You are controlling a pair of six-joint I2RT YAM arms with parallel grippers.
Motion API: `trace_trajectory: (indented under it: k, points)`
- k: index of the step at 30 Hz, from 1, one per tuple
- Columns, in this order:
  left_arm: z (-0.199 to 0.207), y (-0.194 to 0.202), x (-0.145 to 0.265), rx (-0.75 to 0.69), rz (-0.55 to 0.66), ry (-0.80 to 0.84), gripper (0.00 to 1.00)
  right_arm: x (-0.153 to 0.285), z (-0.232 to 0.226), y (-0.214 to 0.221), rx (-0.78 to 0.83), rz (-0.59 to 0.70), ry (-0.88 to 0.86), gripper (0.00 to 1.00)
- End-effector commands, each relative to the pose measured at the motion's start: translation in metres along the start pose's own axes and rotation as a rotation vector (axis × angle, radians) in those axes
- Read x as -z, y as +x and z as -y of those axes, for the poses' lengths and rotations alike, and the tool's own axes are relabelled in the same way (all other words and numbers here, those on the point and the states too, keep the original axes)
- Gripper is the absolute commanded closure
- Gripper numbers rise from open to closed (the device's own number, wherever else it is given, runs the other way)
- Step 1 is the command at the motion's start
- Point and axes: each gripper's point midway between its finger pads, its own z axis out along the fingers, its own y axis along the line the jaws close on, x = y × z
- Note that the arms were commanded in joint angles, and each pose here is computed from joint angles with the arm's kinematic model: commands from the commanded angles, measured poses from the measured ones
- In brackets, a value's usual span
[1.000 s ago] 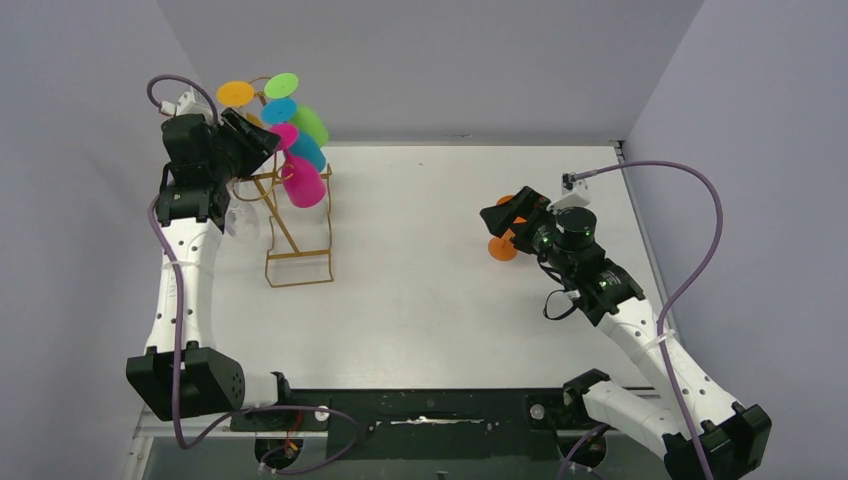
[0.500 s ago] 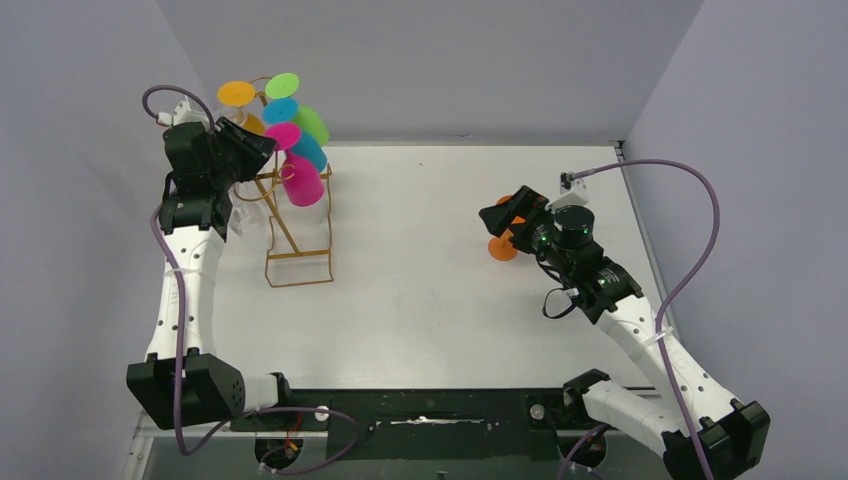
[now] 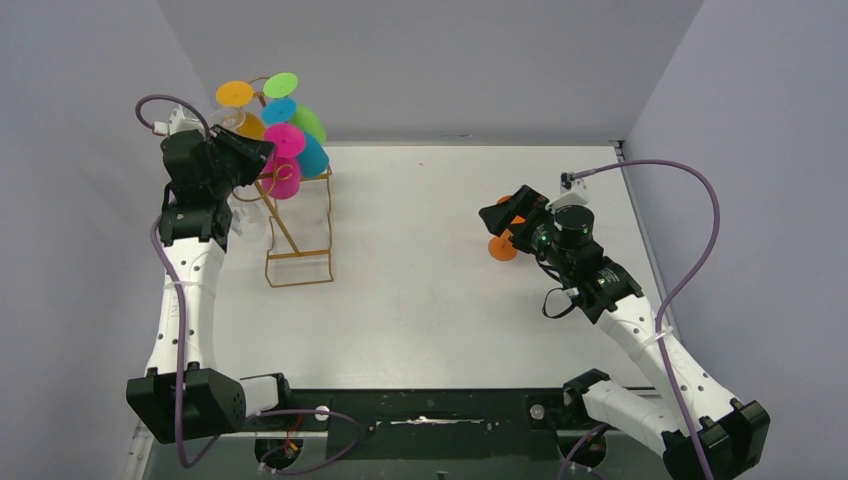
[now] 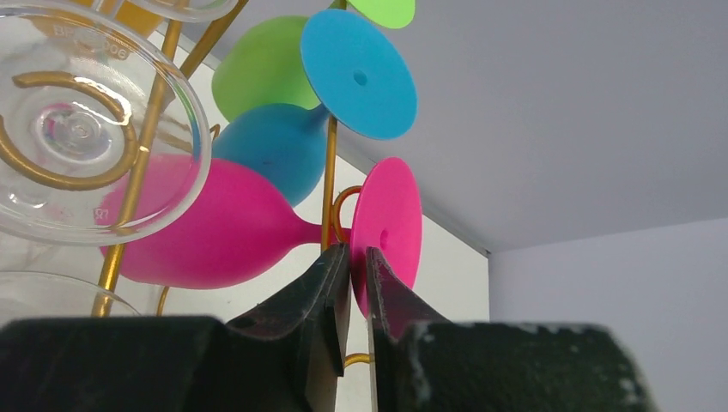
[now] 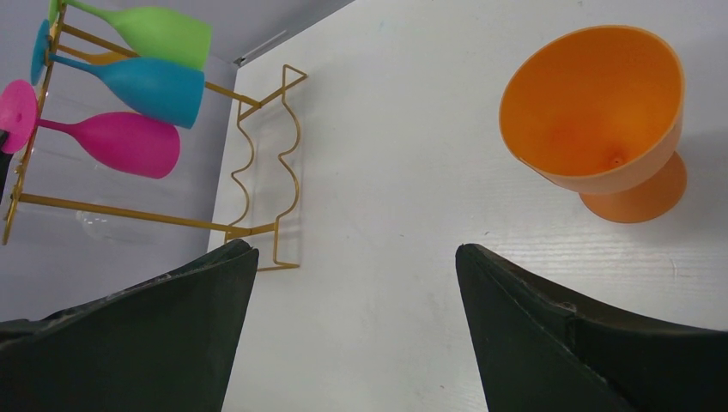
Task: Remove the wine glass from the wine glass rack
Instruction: Pick up the wine glass from the wine rack.
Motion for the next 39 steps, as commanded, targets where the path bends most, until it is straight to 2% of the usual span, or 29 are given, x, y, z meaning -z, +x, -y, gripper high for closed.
trace_trajectory:
  k: [1,12,23,39]
  points:
    - [0.019,-0.012,0.008,0.012,0.044,0.068,0.90,0.002,-0.021,-0.017,-0.007,0.041,-0.056,0.11]
    - [0.044,-0.011,0.015,0.081,0.017,0.177,1.00,0.003,-0.021,-0.016,-0.013,0.040,-0.057,0.11]
    - [0.052,-0.006,0.012,0.176,-0.011,0.254,1.00,0.003,-0.019,-0.016,-0.010,0.040,-0.049,0.11]
    - [0.050,-0.005,0.009,0.162,-0.007,0.264,1.00,0.005,-0.019,-0.017,-0.013,0.049,-0.051,0.11]
